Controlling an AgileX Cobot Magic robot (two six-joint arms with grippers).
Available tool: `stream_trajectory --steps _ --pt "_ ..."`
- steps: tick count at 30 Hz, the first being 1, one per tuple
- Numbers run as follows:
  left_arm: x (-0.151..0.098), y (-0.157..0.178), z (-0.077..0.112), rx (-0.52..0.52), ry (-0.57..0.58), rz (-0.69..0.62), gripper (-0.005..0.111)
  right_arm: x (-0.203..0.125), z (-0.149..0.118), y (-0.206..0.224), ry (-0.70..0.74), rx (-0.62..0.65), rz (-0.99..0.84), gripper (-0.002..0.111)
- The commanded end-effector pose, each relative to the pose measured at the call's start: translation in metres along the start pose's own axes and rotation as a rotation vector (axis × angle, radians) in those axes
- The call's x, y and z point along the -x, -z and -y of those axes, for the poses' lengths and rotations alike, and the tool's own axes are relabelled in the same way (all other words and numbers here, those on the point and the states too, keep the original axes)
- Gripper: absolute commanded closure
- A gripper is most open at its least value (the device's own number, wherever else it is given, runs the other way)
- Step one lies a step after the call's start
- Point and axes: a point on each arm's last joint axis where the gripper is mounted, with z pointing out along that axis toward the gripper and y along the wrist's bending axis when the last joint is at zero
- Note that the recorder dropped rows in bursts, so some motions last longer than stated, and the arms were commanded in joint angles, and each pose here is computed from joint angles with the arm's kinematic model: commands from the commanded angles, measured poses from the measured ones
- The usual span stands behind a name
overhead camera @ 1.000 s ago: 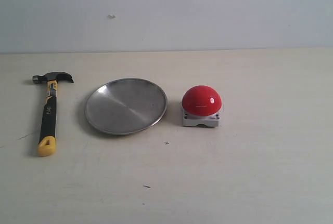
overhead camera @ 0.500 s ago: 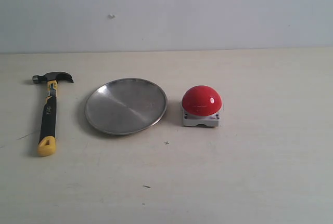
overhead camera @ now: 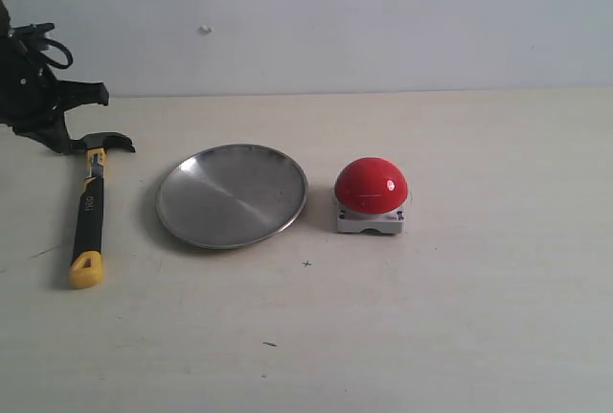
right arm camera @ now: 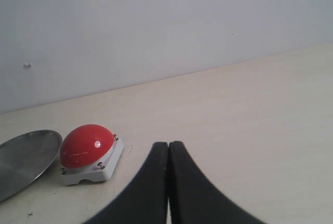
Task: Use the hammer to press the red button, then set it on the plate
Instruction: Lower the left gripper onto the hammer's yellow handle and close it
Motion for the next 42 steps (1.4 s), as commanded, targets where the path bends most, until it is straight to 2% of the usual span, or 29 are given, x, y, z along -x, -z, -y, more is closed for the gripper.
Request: stream_trajectory --steps 1,5,7,11,13,22,42 --pt "0.022 -0.006 0.008 0.036 -0.033 -0.039 0.107 -0.001 0.001 0.0 0.002 -0.004 0.006 0.108" --pt "0.035 -0.016 0.015 0.044 -0.052 -0.019 0.104 -0.001 0.001 0.0 0.002 -0.004 0.006 0.108" --pt "0.04 -0.021 0.017 0.028 -0.038 -0.011 0.095 -0.001 0.001 0.0 0.002 -0.004 0.006 0.108" --pt "0.038 -0.036 0.018 0.023 -0.033 -0.037 0.067 -0.001 0.001 0.0 0.002 -0.004 0.006 0.108" --pt "0.037 -0.043 0.017 0.026 -0.025 -0.056 0.061 -0.001 0.001 0.0 0.002 -0.004 0.006 0.108" --pt "0.03 -0.069 0.014 0.039 -0.011 -0.118 0.061 -0.001 0.001 0.0 0.002 -0.004 0.006 0.108" --pt "0.027 -0.077 0.012 0.057 0.021 -0.145 0.061 -0.001 0.001 0.0 0.002 -0.004 0.006 0.108"
